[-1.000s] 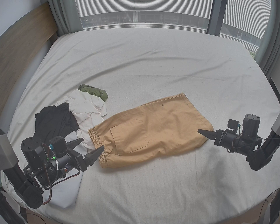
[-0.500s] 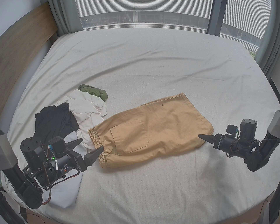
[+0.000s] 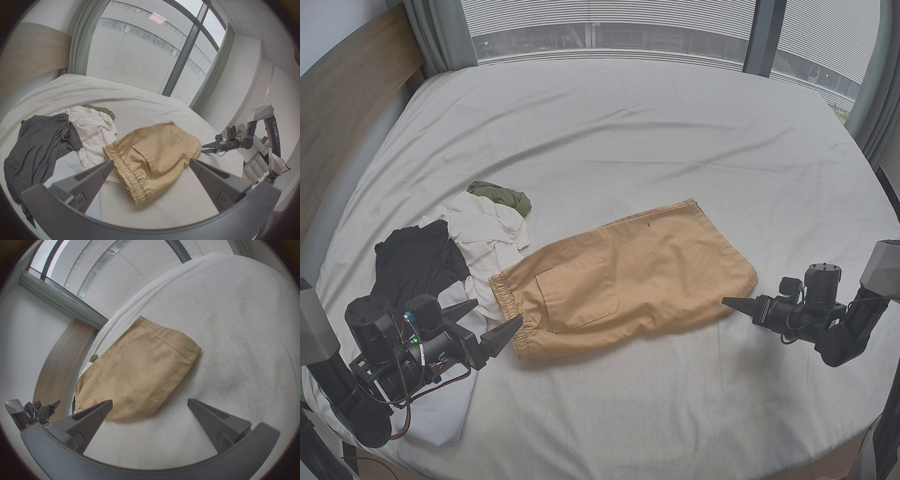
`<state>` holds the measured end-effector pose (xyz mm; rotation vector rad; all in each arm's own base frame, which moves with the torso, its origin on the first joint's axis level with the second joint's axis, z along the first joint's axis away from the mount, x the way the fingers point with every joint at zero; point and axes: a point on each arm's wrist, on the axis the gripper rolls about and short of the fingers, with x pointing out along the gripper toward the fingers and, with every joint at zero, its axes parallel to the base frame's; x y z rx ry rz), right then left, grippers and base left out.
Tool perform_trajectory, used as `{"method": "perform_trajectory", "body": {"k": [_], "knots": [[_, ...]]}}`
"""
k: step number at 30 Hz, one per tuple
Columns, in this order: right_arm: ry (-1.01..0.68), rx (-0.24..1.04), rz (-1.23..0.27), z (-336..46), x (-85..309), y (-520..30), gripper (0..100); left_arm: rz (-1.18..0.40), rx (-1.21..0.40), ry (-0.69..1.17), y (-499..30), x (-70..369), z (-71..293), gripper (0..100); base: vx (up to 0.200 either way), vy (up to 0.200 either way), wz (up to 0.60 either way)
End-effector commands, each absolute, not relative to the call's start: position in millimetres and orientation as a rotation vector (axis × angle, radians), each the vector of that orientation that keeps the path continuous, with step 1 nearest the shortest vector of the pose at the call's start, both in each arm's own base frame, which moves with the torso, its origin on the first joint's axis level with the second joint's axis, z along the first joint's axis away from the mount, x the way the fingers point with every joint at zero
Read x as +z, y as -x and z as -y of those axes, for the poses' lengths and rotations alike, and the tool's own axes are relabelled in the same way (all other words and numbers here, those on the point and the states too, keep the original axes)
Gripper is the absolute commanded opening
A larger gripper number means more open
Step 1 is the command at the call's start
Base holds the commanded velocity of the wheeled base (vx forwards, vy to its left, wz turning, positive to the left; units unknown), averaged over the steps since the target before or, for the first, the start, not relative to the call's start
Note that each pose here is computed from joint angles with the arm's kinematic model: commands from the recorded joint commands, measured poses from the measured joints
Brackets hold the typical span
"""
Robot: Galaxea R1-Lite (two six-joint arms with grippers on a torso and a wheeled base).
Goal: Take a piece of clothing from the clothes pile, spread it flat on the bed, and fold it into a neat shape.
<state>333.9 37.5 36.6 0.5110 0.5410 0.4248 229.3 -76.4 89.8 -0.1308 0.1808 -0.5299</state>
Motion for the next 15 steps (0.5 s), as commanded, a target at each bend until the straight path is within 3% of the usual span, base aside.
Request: {"method": "perform_trajectory", "body": {"k": [1,15], "knots": [[-0.532,0.424,-0.571,-41,24,-340,100,-0.185,-0.529,0.132,-229,89,76,100,0.0,0.0,0.0],[-0.562,0.494,-0.521,-68,10,-363,100,-0.187,-0.524,0.135,-230,89,75,100,0.0,0.0,0.0]]}}
